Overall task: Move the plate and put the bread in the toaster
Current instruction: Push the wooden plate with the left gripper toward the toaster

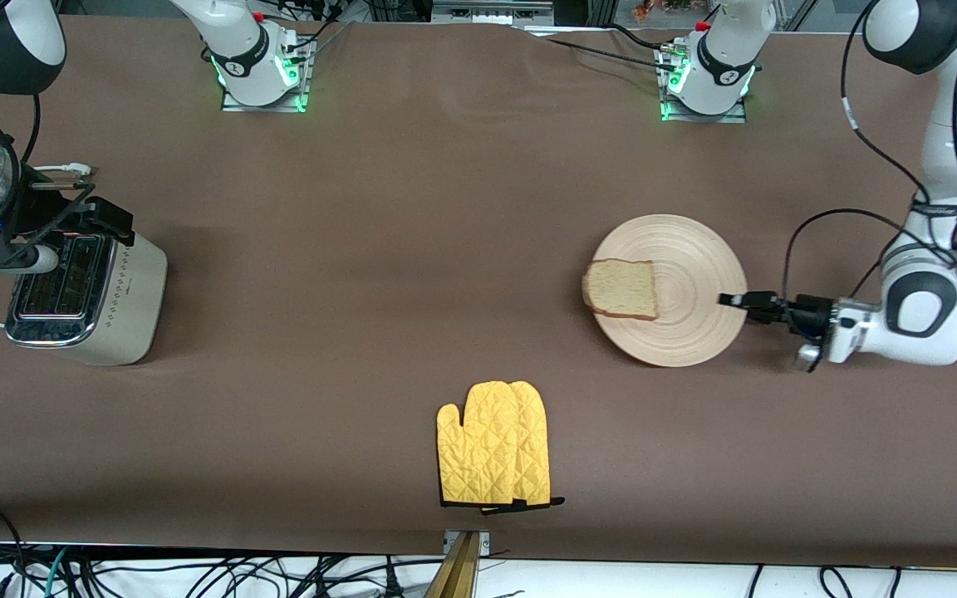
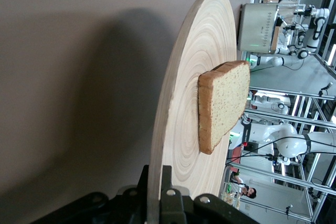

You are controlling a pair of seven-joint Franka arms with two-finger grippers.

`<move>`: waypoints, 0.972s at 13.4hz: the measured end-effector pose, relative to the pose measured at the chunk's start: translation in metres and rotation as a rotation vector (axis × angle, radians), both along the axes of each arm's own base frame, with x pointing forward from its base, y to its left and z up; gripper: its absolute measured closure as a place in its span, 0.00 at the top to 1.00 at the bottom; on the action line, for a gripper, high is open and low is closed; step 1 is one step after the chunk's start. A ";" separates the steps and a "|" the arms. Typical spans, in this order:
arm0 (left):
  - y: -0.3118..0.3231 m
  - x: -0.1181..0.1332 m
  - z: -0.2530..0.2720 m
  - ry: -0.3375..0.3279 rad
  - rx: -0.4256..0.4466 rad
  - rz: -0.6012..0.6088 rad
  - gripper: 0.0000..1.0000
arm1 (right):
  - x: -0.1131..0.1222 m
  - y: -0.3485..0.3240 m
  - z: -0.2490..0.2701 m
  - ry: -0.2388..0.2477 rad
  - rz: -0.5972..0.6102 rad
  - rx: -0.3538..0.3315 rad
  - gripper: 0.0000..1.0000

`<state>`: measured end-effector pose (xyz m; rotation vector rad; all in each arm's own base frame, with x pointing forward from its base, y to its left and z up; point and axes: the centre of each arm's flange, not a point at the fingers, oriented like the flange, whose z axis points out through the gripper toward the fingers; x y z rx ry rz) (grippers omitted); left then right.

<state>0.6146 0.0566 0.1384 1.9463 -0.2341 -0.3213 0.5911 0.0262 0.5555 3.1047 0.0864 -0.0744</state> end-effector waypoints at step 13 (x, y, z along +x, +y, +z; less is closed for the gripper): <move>-0.381 -0.021 -0.034 -0.009 0.081 0.136 0.15 | 0.001 0.000 -0.002 0.004 0.000 0.000 1.00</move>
